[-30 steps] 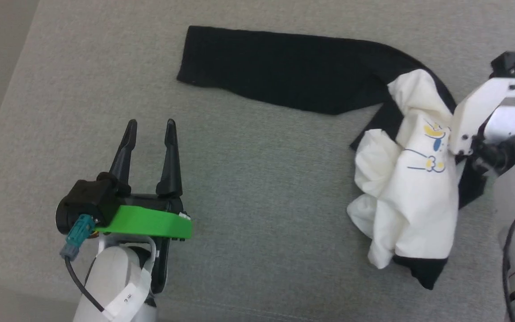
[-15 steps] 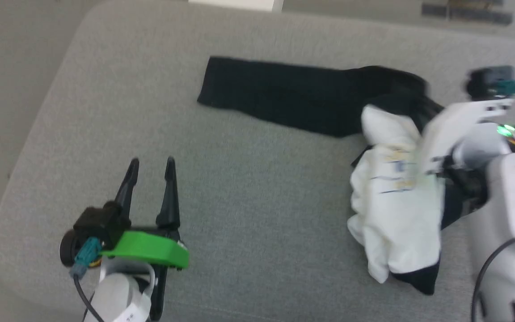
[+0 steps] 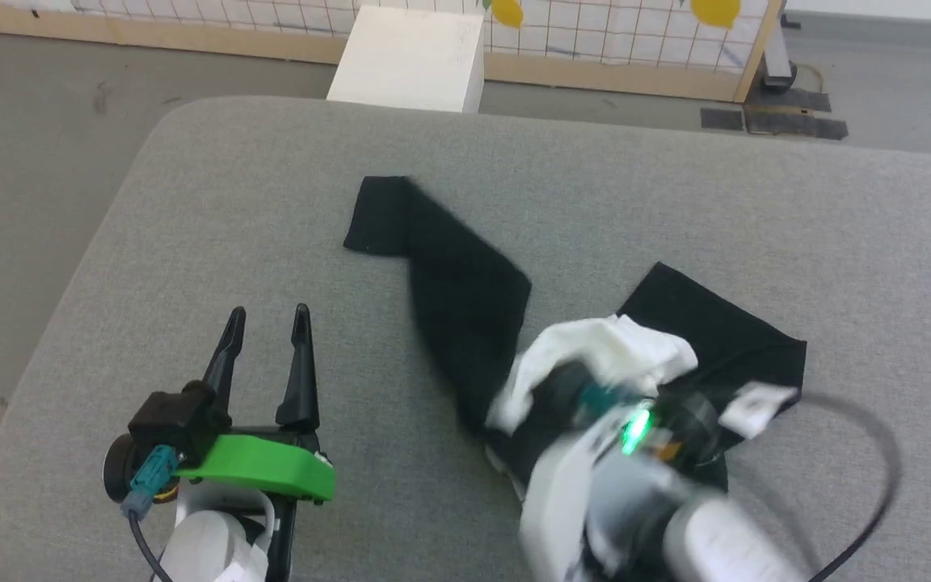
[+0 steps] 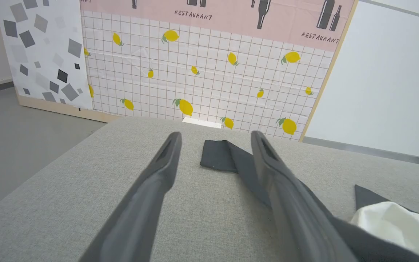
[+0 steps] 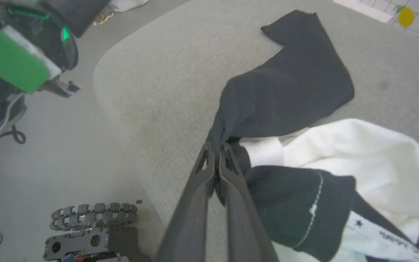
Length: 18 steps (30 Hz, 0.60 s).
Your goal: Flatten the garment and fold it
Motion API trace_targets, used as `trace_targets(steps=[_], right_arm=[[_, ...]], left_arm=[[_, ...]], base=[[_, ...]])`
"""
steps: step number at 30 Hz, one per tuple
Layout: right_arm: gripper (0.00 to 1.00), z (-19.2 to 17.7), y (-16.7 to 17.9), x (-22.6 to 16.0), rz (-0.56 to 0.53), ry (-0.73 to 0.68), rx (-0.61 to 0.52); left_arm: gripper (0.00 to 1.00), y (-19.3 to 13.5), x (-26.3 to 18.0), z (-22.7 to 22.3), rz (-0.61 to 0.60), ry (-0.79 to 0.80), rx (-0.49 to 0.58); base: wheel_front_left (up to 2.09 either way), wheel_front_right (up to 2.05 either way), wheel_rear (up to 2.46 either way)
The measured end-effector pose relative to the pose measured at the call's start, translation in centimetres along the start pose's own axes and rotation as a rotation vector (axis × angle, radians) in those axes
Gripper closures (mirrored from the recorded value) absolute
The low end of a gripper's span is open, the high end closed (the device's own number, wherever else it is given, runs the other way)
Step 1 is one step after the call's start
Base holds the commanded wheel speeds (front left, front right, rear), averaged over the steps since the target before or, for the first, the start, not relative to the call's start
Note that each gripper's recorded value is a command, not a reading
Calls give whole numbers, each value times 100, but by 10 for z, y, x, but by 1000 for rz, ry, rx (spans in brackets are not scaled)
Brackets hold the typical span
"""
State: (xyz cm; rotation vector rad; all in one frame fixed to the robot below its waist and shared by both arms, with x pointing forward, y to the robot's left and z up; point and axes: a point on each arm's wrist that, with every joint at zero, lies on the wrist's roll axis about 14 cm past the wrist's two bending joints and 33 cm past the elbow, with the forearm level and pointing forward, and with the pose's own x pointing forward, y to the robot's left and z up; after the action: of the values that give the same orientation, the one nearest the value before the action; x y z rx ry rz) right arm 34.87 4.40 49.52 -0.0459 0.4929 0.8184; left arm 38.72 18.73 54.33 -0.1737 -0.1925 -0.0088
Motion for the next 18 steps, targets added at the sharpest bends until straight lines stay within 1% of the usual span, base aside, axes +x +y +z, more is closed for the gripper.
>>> trace_targets(steps=[1,2,3,4,6,9,10,12,13,14,16,18], right_arm=[[93,-15,10,2,30,45,16],[53,-26,17,2,48,80,21],[0,-37,24,3,68,111,26],[0,-43,29,2,81,124,37],[0,-43,32,1,95,107,65],[0,-22,23,-5,72,-14,110],[0,-7,16,-9,51,-84,114],[0,27,-9,-24,-25,-258,133],[0,38,-22,-32,-67,-324,133],[0,48,-40,-44,-131,-396,134],[0,56,-75,-68,-262,-491,129],[0,50,-110,-94,-406,-539,123]], left_arm=[[0,0,0,0,1,0,0],[0,1,0,0,4,0,1],[0,2,-1,0,5,1,1],[0,2,-1,0,7,2,1],[0,3,-2,-1,10,6,1],[0,4,-5,-6,13,19,-1],[0,3,-6,-7,12,22,-2],[0,0,-5,-9,2,27,-5],[0,-2,-5,-9,-3,28,-6],[0,-4,-4,-10,-12,32,-8],[0,-10,-4,-13,-32,41,-14],[0,-18,-4,-20,-54,61,-21]], base=[[0,0,0],[0,0,0],[0,0,0],[0,0,0],[0,0,0],[0,0,0],[0,0,0],[0,0,0],[0,0,0],[0,0,0],[0,0,0],[0,0,0]])
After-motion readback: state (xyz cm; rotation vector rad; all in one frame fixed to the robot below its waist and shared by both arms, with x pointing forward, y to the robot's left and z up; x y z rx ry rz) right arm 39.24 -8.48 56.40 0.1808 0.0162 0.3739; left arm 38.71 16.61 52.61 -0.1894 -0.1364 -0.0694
